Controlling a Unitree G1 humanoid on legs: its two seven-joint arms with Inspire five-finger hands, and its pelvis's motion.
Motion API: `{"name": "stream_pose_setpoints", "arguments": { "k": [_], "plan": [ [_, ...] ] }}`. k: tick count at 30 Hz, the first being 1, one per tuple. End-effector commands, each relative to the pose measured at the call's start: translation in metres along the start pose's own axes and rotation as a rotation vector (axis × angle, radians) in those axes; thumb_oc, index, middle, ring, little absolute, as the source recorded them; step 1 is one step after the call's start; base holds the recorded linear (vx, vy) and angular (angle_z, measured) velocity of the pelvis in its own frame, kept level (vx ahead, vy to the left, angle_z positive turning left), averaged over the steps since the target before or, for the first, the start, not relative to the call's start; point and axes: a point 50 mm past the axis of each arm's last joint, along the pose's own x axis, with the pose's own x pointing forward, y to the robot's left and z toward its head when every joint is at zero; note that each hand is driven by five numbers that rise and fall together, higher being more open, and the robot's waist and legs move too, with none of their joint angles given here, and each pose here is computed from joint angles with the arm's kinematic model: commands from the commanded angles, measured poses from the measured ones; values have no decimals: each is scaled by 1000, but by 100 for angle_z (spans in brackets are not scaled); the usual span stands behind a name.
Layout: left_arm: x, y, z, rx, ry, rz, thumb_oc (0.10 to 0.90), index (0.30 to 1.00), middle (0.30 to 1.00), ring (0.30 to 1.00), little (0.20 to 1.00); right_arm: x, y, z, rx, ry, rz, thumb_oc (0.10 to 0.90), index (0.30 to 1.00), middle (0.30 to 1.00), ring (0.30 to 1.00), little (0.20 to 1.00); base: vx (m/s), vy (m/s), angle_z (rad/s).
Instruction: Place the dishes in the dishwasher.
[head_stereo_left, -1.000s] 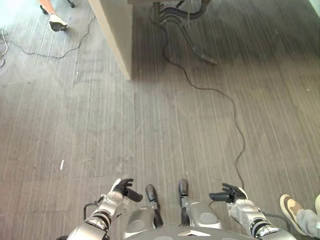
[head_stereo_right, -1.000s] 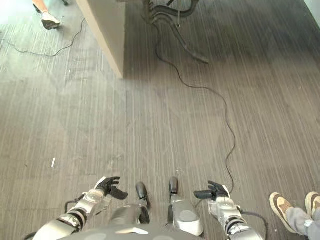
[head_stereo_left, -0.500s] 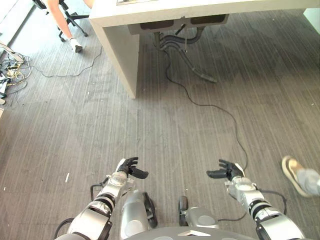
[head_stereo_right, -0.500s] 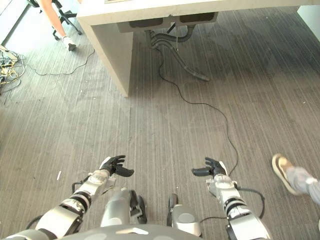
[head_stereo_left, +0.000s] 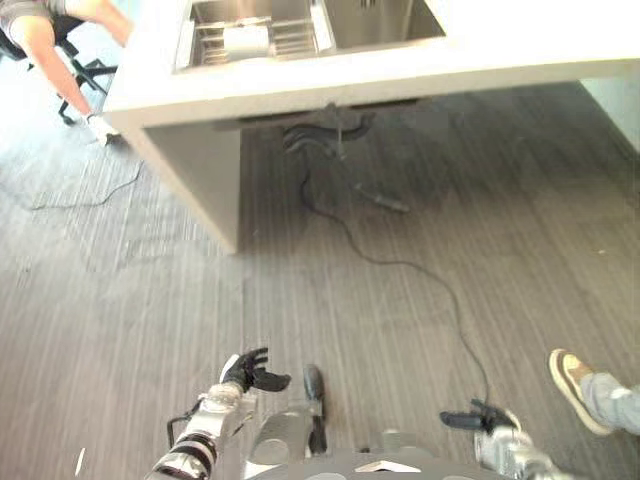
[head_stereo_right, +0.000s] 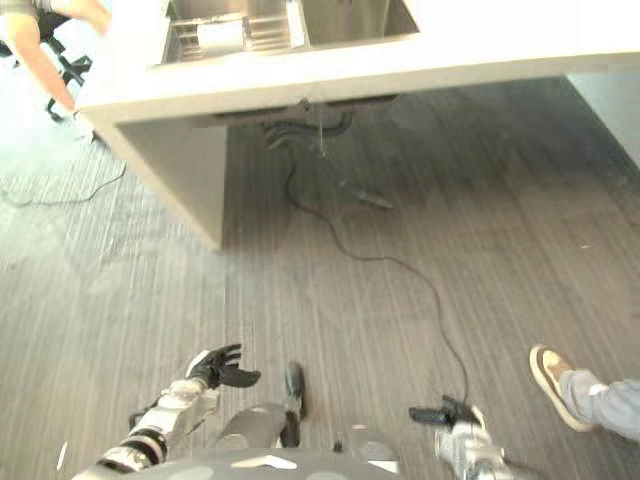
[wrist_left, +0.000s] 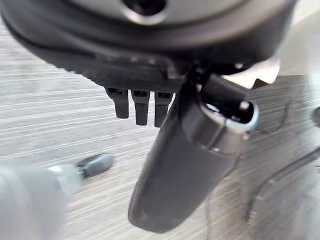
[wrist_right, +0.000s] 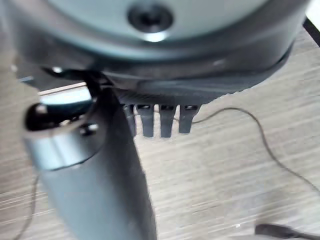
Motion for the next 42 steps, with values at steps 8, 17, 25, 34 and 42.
{"name": "stream_pose_setpoints", "arguments": {
  "k": [8,17,25,34,42],
  "plan": [
    [-82,80,203,37,-993,324,800,900,900,900,900,-7,-47,-38,35,183,-115,800,900,900,900,900,394,-118,76],
    [-129,45,248,115,-1323,220,800,900,900,900,900,-6,-40,-41,-15,185,-58,800,900,900,900,900,336,-207,80],
    [-113,31,254,72,-1284,190,800,900,900,900,900,-1,-41,-6,-22,56,-77,800,900,900,900,900,176,-219,-5],
    [-108,47,248,149,-1231,308,800,900,900,900,900,-1,-28,-5,-44,13,-33,800,900,900,900,900,233,92,-38],
    [-114,63,243,218,-1217,381,800,900,900,900,900,-4,-15,-28,-35,80,20,800,900,900,900,900,125,208,-21]
  ]
}}
